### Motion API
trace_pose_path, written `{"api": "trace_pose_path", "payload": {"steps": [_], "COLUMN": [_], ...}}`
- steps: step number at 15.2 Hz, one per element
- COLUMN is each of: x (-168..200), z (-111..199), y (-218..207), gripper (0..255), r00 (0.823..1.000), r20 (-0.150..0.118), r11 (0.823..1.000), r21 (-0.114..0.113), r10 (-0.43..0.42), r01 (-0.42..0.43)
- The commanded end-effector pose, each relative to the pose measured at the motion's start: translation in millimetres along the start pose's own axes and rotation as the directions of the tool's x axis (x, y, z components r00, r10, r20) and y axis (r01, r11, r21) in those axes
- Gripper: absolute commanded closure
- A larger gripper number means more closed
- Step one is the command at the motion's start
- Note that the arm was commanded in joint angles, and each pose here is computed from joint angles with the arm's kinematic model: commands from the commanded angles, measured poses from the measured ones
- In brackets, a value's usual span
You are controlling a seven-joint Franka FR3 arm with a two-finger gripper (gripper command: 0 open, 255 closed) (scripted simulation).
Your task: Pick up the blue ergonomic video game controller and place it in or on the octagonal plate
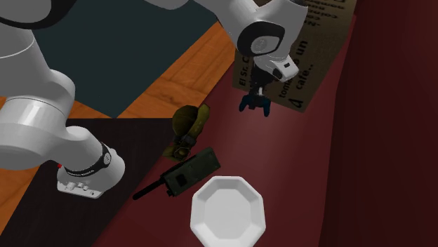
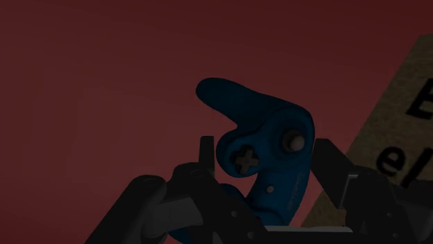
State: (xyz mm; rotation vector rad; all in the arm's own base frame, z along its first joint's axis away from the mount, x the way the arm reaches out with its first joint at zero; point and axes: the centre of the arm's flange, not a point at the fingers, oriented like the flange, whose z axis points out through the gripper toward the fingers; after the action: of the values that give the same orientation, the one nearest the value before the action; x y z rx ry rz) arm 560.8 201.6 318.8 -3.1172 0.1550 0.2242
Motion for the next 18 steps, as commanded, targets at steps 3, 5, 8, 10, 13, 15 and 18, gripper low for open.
{"api": "trace_pose_path", "payload": {"steps": [3, 5, 8, 10, 13, 15, 18], "x": [-3.7, -5.2, -7.5, -9.0, -14.6, -20.0, -28.2], "z": [-22.7, -33.1, -48.8, -59.3, -59.2, -58.7, -57.8], "y": [-1.6, -1.7, -1.8, -1.8, 24.0, 49.8, 88.6], "gripper": [255, 255, 255, 255, 255, 255, 255], "r00": [1.0, 1.0, 1.0, 1.0, 1.0, 1.0, 1.0], "r20": [-0.005, -0.005, -0.005, -0.005, -0.005, -0.005, -0.005], "r11": [1.0, 1.0, 1.0, 1.0, 1.0, 1.0, 1.0], "r21": [0.003, 0.003, 0.003, 0.003, 0.003, 0.003, 0.003], "r10": [-0.002, -0.002, -0.002, -0.002, -0.002, -0.002, -0.002], "r01": [0.002, 0.002, 0.002, 0.002, 0.002, 0.002, 0.002]}}
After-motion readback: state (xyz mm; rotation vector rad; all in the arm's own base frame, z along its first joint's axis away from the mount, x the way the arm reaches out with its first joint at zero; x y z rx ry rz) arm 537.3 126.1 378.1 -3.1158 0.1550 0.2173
